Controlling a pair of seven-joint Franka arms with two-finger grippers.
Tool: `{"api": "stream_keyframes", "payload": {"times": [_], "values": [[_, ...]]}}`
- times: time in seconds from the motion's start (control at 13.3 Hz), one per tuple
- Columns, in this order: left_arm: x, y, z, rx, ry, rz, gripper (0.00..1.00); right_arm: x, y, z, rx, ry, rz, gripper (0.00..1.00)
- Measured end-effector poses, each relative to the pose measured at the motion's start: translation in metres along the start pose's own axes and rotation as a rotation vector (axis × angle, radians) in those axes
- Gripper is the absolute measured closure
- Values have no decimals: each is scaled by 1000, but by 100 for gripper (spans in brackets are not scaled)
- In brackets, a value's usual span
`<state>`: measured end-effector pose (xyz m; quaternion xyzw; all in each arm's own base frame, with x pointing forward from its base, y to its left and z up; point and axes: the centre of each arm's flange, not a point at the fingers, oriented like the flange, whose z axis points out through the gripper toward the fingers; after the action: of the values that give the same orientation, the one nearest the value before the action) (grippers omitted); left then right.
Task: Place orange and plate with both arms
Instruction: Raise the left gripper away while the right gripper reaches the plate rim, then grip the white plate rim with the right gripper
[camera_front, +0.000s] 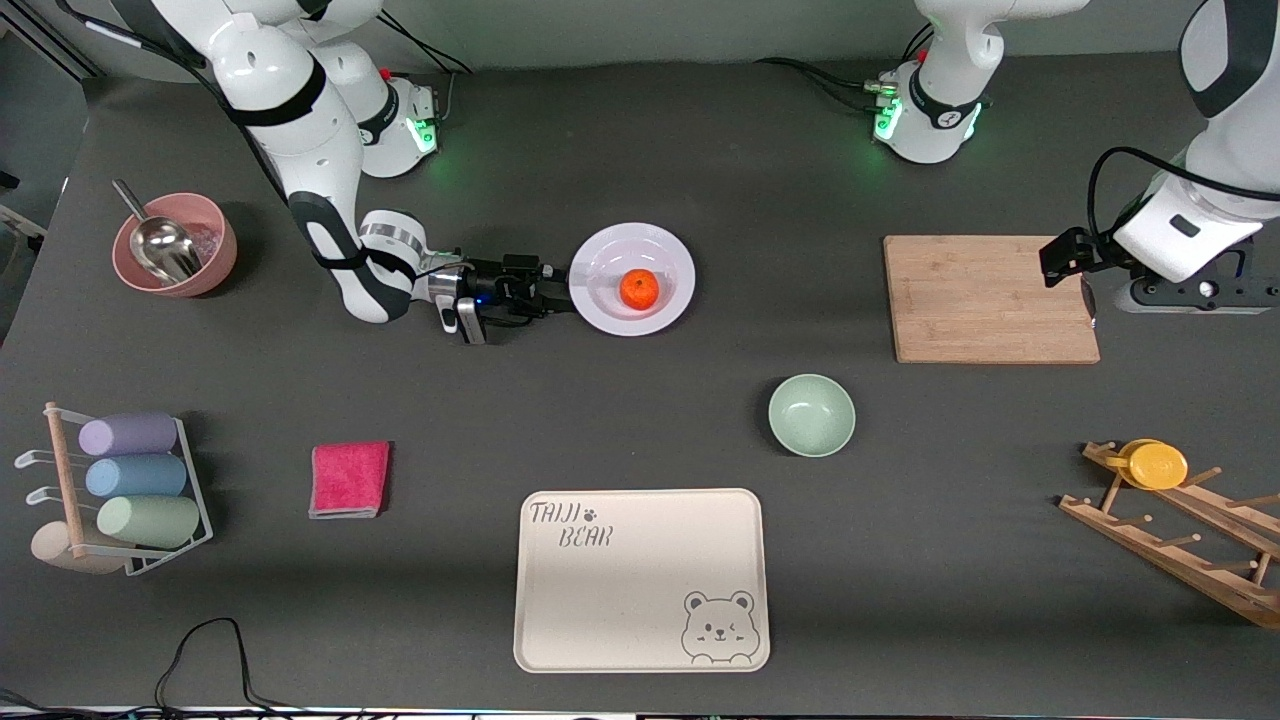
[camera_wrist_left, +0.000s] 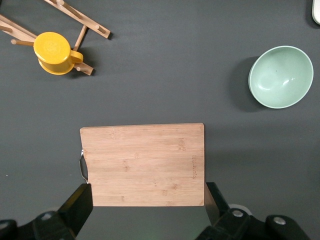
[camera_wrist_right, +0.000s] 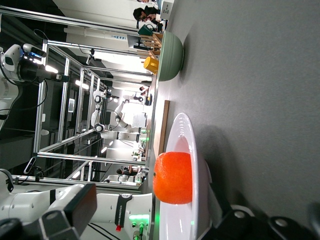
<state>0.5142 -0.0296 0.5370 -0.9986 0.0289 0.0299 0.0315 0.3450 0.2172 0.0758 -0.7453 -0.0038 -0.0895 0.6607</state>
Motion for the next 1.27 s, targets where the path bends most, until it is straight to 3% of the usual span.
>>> {"api": "stream_keyframes", "payload": {"times": [0.45,0.67,0.75,0.82,1.05,1.12,1.27], "values": [[-6,-1,-15,0,9,22,0,-5,0,11,-25,5,-77,12],[-14,-4,-45,2,52,68,0,-8,1,10,-40,5,-131,41],[-15,-7,-51,3,59,83,0,-9,2,10,-42,4,-147,41],[-15,-11,-54,2,62,89,0,-9,2,8,-50,4,-165,49],[-15,-16,-54,0,62,91,0,-9,7,5,-79,13,-213,89],[-15,-16,-54,0,63,91,0,-9,7,6,-80,14,-216,96],[-13,-16,-50,0,56,91,0,-9,7,7,-79,13,-217,96]]}}
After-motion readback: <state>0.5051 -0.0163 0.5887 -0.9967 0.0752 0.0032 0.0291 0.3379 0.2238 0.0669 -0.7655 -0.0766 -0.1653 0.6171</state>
